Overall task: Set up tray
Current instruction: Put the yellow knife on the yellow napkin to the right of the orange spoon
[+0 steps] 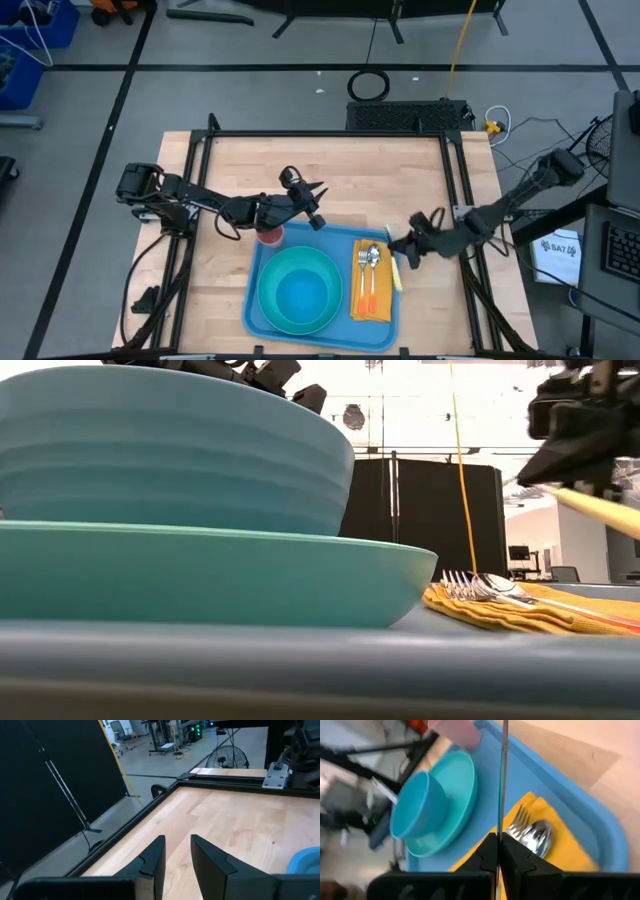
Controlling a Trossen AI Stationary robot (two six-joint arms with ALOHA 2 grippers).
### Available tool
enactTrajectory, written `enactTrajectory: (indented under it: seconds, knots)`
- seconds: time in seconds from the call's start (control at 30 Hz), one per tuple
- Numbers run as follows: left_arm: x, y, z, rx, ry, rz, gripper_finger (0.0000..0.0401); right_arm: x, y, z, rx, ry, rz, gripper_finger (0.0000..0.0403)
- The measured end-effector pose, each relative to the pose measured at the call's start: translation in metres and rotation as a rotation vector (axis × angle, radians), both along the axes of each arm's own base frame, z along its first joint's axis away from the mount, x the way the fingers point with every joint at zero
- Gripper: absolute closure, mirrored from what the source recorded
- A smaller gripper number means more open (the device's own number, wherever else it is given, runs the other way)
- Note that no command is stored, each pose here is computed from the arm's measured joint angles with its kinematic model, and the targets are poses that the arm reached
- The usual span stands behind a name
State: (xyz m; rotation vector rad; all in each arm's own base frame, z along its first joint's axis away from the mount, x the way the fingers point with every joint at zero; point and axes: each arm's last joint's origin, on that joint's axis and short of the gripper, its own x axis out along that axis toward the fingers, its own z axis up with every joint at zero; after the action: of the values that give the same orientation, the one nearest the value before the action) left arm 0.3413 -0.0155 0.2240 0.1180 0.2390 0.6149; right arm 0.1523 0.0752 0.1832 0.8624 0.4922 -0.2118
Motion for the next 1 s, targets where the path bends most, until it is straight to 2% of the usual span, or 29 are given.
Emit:
enactTrajectory:
  seconds: [0.2,0.33,0.47,0.67,1.0]
  knots:
    - [0.0,0.0,0.0,-0.005,-0.008,0.008,0.0304,-0.016,0.032,-0.009,0.092,-0.093,-0.177,0.0403]
    - [0.0,0.001,0.001,-0.003,-0.01,0.015,0.0304,-0.015,0.05,-0.022,0.139,-0.139,-0.251,0.0403]
    - [0.0,0.001,0.001,-0.007,-0.013,0.016,0.0304,-0.003,0.069,-0.032,0.161,-0.123,-0.269,0.0403]
    - [0.0,0.001,0.0,-0.018,-0.017,0.019,0.0304,0.013,0.089,-0.042,0.137,-0.086,-0.29,0.0403]
    - [-0.001,0.001,-0.002,-0.021,0.0,0.02,0.0304,0.014,0.09,-0.055,0.098,-0.036,-0.324,0.0403]
